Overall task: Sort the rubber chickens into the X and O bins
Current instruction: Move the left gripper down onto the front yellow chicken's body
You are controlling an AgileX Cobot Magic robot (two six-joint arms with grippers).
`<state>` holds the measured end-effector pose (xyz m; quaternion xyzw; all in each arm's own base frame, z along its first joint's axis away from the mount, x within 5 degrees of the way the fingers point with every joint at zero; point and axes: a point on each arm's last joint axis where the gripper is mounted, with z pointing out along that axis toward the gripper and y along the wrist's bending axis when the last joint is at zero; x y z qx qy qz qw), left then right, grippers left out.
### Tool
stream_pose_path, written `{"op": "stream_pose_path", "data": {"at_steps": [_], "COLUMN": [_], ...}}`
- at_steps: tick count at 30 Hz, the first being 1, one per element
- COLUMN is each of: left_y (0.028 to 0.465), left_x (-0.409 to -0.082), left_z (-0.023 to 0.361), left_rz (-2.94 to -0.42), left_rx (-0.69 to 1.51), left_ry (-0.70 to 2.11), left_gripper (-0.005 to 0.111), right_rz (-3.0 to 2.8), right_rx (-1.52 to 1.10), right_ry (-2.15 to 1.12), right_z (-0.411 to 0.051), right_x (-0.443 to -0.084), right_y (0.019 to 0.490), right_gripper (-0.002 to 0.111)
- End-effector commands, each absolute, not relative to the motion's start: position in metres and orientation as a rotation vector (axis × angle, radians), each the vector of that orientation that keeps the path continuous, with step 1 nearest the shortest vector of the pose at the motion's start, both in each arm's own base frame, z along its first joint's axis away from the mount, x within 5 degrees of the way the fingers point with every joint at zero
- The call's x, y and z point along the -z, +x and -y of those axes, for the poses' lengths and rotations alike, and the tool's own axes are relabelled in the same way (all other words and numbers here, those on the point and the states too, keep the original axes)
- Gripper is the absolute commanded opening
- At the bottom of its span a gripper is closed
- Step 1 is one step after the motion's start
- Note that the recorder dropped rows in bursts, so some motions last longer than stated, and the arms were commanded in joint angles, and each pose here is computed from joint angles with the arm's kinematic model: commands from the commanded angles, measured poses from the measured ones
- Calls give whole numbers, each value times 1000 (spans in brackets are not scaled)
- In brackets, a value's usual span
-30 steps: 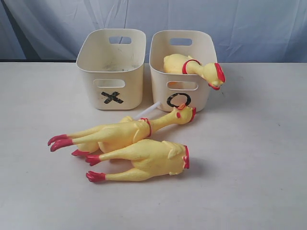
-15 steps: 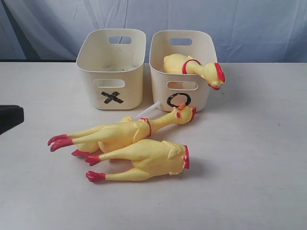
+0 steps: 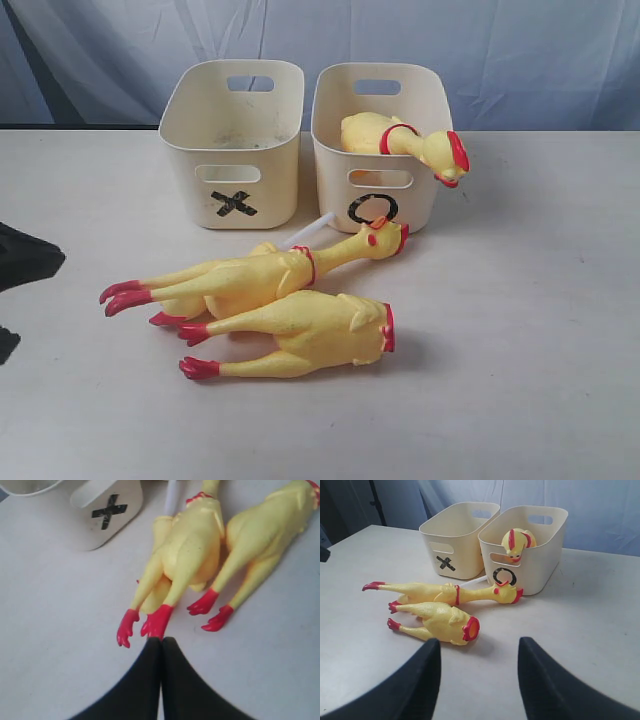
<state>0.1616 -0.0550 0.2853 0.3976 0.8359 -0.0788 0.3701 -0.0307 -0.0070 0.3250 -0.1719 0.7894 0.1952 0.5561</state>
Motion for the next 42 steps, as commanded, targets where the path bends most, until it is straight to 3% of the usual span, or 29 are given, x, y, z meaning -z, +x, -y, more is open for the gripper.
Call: {"op": "stream_pose_path", "data": {"at_steps": [1,10,19,24,42], "left_y": [159,156,177,187,201], "left_x": [-280,-262,-225,-206,-172], "left_z": [77,136,183,191,211], "left_rz": [-2078,-1762,-1704,-1696,-1561], "left_rx": [183,48,65,32,-45], "left_ry": [1241,1686,1666,1697,1804], "left_gripper": [0,4,40,51,54], "right_rz": [-1850,-1850,-1850,-1849,-1849], "right_rx": [-459,-467,-467,-465,-466], "right_ry": [-405,-406,-406,-409,-411], "right_z": [7,6,6,6,6], "right_x": [-325,-325,-325,-325,-325], "right_y": [-31,-31,-31,-31,-31], "right_gripper": [46,46,46,46,46]}}
